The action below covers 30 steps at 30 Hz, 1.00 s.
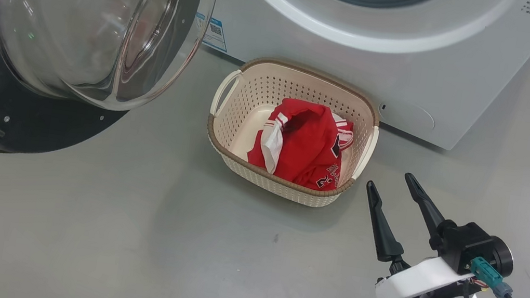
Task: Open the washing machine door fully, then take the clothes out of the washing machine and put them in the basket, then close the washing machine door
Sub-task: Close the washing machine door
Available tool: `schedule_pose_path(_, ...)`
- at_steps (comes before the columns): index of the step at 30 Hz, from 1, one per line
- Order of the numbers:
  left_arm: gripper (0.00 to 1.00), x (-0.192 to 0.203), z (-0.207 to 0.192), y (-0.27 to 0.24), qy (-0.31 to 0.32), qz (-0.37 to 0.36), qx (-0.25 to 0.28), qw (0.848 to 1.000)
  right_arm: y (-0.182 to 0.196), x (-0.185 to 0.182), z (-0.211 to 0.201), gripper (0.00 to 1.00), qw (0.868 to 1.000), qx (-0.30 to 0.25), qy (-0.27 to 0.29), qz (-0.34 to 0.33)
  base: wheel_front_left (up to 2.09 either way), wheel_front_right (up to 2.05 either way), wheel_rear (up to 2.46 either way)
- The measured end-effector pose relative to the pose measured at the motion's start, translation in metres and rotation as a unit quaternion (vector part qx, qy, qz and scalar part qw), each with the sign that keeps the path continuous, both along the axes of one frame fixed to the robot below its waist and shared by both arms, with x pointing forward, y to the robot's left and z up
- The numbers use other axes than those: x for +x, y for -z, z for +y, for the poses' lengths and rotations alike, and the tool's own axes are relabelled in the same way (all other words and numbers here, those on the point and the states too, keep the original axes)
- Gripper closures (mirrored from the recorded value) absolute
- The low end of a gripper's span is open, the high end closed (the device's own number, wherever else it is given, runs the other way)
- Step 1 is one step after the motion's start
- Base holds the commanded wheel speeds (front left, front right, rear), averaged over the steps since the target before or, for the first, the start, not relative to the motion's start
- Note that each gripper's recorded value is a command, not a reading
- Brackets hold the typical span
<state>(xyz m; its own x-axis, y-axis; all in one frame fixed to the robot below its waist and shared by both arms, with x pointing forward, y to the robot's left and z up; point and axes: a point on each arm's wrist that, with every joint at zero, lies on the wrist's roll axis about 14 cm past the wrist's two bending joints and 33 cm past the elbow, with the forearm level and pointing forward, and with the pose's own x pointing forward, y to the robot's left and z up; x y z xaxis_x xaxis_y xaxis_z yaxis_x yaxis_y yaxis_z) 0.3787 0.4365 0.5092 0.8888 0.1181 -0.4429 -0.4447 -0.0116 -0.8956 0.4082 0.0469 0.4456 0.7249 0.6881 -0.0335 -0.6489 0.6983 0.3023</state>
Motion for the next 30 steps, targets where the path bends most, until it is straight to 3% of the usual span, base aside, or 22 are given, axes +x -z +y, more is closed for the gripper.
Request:
schedule_pose_path(20,1.0,0.001,-0.073,0.004,0.15,-0.059,-0.066,0.985,-0.008,-0.006,0.005,0.0,1.0,0.0,-0.005,-0.007,0.0,0.0,0.0)
schedule_pose_path(30,1.0,-0.005,-0.104,0.008,0.219,-0.067,-0.062,0.972,-0.014,-0.01,0.009,0.0,1.0,0.002,-0.008,-0.013,0.0,0.0,0.0)
